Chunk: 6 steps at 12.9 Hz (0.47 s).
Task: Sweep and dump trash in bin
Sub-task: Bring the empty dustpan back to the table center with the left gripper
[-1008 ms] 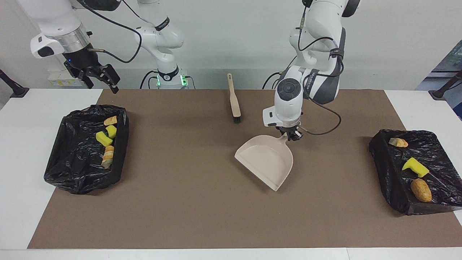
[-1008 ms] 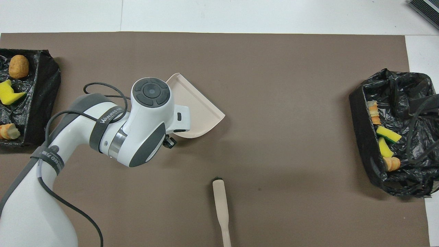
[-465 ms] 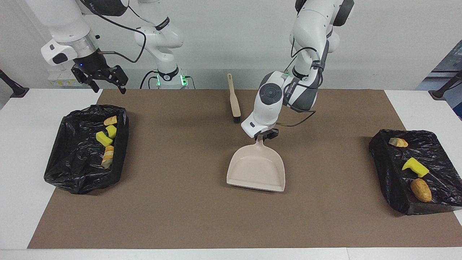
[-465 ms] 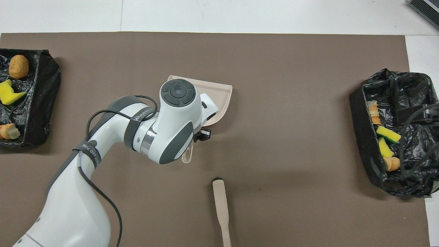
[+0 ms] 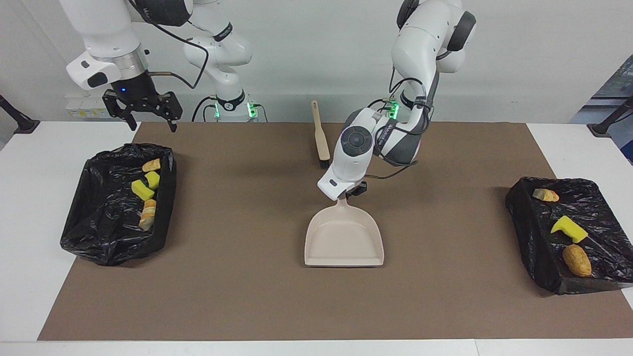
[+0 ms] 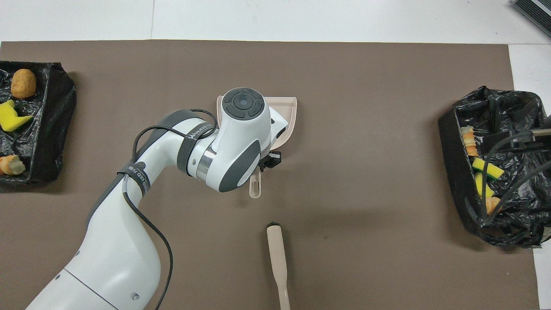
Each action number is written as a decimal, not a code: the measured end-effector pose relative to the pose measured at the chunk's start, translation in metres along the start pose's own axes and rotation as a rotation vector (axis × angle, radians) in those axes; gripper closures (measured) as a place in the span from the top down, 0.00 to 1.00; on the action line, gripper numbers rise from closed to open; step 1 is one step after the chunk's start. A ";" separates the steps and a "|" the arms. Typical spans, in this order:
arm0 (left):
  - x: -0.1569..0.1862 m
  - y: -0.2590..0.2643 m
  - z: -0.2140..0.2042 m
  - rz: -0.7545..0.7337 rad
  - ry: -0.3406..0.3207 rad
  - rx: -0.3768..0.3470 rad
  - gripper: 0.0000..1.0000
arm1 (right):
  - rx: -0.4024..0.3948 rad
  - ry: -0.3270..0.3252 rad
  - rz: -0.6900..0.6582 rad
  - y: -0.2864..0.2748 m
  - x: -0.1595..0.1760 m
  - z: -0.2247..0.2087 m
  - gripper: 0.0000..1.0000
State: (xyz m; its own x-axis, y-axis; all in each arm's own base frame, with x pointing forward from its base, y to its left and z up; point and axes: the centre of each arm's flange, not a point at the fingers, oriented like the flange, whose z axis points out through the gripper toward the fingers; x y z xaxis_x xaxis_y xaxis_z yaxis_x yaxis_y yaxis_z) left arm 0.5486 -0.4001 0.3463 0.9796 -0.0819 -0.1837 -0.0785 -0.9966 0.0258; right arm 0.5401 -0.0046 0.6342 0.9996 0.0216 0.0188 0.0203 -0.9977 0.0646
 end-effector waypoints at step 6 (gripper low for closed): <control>0.011 -0.025 -0.040 0.045 0.054 -0.020 0.90 | 0.063 -0.019 0.021 -0.002 -0.002 0.004 1.00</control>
State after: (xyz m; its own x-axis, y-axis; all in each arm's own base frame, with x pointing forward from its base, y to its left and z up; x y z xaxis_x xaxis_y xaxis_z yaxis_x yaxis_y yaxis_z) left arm 0.5683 -0.3753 0.3829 0.9838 -0.1256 -0.1281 -0.1198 -0.9914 0.0522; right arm 0.5383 -0.0024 0.6300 1.0000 -0.0002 0.0009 -0.0002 -1.0000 0.0019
